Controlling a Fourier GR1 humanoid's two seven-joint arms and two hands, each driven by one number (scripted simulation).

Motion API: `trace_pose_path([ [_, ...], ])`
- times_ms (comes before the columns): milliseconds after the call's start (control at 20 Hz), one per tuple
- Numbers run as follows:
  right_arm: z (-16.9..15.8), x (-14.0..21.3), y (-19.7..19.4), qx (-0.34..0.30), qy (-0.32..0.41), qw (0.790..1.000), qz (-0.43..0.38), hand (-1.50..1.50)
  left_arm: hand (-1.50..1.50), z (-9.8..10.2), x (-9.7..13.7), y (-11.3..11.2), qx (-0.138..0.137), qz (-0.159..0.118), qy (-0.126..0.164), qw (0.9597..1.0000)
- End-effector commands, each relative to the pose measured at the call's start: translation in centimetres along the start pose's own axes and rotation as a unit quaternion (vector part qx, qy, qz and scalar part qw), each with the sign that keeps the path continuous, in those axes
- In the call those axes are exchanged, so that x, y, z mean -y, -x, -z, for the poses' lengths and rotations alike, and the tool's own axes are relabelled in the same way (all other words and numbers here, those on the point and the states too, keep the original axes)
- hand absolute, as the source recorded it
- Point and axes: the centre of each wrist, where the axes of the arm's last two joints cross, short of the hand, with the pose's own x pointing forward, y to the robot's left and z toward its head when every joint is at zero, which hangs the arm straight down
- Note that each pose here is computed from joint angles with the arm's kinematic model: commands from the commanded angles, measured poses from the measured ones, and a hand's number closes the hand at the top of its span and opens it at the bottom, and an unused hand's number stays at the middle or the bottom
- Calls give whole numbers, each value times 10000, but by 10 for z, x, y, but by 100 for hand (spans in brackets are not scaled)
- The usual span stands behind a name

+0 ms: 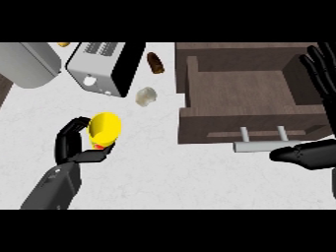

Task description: Pick up the cup, place it into the drawer and close the drawer

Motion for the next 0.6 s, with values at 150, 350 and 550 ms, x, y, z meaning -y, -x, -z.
trace_pose_path([
  [150,5,-1,3,-106,48,9999,-61,-150,150,45,24,-19,869,-815,703,9904],
  [350,-10,2,12,-156,82,9998,-49,-150,150,81,85,-42,1009,-850,1219,9837],
  [550,-1,-2,10,-138,163,9997,-149,-150,150,127,132,-84,1143,-905,1548,9771],
])
